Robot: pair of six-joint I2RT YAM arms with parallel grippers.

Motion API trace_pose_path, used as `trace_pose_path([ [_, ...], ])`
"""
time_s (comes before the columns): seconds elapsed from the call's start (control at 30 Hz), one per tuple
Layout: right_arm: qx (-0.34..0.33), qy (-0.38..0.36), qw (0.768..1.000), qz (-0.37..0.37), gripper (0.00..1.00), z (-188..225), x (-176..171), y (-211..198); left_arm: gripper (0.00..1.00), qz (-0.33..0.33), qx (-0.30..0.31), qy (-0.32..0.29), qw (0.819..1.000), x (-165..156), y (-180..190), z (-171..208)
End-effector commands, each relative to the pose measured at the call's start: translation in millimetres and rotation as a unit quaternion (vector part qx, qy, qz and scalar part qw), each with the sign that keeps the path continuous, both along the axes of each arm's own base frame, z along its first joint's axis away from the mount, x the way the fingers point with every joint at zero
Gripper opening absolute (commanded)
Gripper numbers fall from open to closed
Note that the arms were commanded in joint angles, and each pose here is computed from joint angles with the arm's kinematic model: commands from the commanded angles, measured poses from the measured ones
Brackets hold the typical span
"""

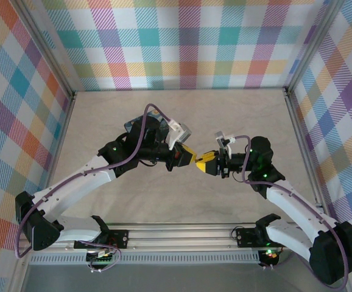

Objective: Unlock the padlock with the key

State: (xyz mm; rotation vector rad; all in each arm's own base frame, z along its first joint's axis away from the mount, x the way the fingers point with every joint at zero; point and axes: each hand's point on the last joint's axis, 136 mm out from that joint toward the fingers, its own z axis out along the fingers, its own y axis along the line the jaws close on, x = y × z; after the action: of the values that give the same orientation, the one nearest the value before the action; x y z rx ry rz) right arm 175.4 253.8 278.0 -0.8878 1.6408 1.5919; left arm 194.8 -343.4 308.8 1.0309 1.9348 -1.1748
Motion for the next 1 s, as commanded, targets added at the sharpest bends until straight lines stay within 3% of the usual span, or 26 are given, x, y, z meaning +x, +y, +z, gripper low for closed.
trace_pose_path([
  [0.0, 0.005, -0.020, 1.000, 0.001, 0.20, 7.8, -0.5, 1.4, 0.00, -0.006, -0.024, -0.015, 1.000, 1.9, -3.7, 18.7],
  [0.47, -0.003, -0.020, 1.000, -0.014, 0.03, 5.5, 3.2, 0.6, 0.01, 0.010, -0.022, -0.017, 1.000, 7.0, -2.9, 18.3],
  [0.73, -0.041, 0.002, 0.997, -0.069, 0.01, -13.8, 17.2, -4.4, 0.43, 0.119, -0.013, -0.036, 0.992, 38.7, 19.0, 21.8],
  [0.97, -0.090, 0.053, 0.984, -0.144, 0.01, -41.9, 38.0, -13.5, 0.71, 0.287, 0.011, 0.006, 0.958, 96.0, 69.3, -1.7],
])
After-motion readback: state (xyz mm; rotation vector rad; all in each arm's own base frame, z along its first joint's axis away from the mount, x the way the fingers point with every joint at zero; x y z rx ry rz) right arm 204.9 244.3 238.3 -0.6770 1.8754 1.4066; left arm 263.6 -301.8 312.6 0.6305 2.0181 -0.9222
